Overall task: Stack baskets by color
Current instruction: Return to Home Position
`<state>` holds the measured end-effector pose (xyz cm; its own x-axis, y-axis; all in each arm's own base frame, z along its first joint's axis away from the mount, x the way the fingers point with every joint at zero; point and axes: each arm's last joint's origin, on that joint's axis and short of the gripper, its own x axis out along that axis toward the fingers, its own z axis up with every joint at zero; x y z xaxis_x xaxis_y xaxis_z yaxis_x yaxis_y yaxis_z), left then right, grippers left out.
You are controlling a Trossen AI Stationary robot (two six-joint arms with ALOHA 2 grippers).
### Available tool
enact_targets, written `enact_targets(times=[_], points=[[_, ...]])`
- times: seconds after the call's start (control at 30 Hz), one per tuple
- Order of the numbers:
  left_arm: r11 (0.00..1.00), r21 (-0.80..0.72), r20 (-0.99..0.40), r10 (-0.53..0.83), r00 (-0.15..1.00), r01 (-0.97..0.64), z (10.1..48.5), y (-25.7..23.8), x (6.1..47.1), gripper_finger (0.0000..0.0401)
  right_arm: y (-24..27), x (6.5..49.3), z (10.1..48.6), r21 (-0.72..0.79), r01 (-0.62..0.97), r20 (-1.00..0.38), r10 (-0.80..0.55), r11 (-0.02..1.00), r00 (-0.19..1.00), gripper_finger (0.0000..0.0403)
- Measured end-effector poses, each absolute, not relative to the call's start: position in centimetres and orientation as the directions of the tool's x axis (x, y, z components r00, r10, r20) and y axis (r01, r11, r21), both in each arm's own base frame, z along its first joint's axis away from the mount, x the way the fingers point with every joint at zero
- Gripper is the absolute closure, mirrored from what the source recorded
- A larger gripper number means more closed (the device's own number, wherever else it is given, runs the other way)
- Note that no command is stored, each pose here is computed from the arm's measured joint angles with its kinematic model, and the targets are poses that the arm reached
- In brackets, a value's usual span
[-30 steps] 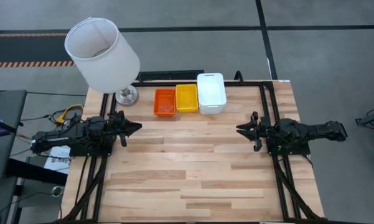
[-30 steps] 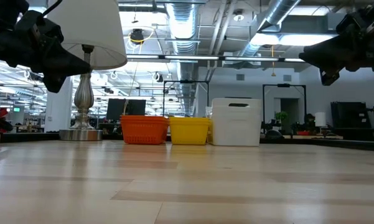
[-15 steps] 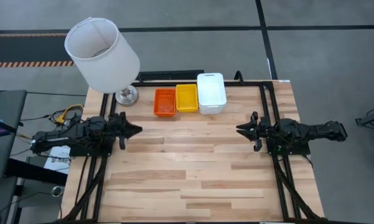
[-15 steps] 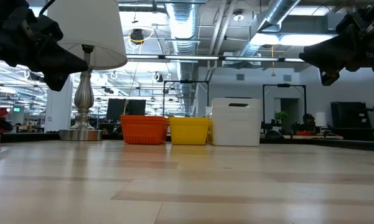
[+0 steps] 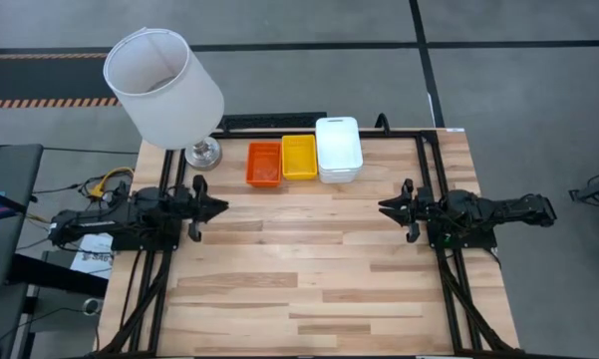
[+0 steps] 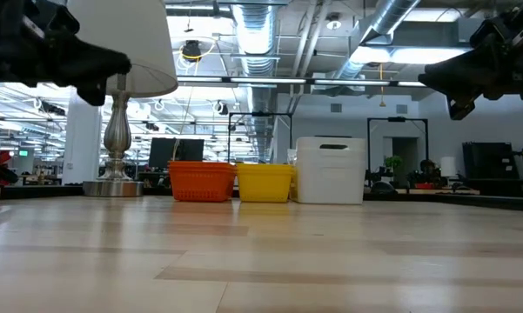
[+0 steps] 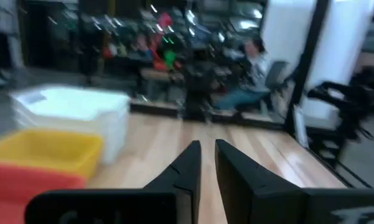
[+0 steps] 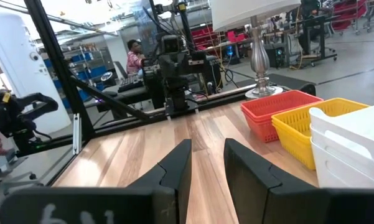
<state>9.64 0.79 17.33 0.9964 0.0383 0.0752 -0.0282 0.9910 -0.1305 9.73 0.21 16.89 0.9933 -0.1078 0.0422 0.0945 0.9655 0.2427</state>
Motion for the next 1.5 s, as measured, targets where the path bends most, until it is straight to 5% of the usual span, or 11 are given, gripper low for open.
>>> enact_targets(times=[0.17,0.67,1.5], points=[[0.993,-0.11,0.041,-0.044,0.998,0.049,17.03,0.36,9.79,0.0366,0.21,9.74,16.88,0.243,0.094,0.042,-0.108,0.966,0.993,0.0285],[0.944,-0.327,0.025,0.056,0.998,-0.045,16.82,0.61,9.8,0.0366,0.21,9.73,16.88,0.242,0.094,0.042,-0.107,0.966,0.993,0.0285],[0.943,-0.33,0.024,0.058,0.998,-0.047,16.79,0.62,9.81,0.0366,0.21,9.73,16.88,0.242,0.094,0.042,-0.107,0.966,0.993,0.0285]])
